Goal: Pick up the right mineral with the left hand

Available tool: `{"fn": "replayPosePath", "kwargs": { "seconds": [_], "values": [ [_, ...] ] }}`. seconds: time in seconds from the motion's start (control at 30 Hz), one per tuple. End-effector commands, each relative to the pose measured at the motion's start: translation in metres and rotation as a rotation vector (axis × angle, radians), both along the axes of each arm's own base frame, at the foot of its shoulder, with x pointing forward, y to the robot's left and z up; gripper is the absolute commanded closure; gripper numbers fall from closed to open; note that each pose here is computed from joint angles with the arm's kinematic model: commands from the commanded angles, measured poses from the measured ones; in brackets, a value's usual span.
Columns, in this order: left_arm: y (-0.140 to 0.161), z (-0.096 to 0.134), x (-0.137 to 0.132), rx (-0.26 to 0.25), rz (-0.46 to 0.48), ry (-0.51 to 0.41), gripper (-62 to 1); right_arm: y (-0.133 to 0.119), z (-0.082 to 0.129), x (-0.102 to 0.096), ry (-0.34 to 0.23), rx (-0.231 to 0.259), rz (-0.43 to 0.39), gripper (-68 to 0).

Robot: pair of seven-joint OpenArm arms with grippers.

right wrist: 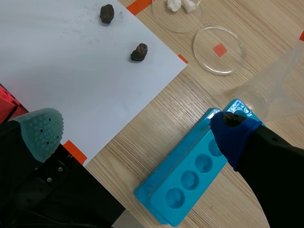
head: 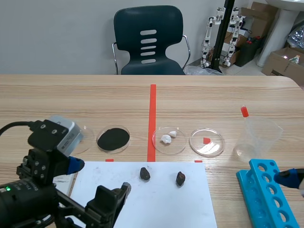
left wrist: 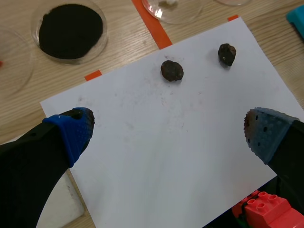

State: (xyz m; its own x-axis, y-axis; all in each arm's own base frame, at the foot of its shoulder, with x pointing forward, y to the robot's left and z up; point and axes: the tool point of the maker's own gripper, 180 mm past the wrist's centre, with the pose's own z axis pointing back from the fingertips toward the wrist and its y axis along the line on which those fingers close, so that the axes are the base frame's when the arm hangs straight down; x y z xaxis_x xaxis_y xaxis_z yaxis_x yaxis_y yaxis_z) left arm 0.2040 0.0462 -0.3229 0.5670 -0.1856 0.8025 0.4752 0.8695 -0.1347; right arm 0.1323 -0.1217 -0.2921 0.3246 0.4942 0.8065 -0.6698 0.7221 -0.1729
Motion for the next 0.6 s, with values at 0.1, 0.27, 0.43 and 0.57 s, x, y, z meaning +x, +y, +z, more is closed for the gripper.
{"fn": "replayPosePath", "kwargs": {
  "seconds": [0.1,0.27,0.43,0.57],
  "values": [
    [-0.026,0.013,0.019,-0.001,-0.012,-0.003,-62.3,0.002,0.008,0.004,-0.027,0.009,0.005,-65.7],
    [-0.042,0.019,0.034,-0.003,0.05,0.036,-62.3,0.002,0.008,0.004,-0.027,0.009,0.005,-65.7],
    [-0.056,0.019,0.047,-0.022,0.119,0.096,-62.3,0.002,0.008,0.004,-0.027,0.009,0.005,-65.7],
    [-0.073,0.009,0.05,0.008,0.082,0.167,-62.3,0.002,0.008,0.004,-0.027,0.009,0.005,-65.7]
  ]
}}
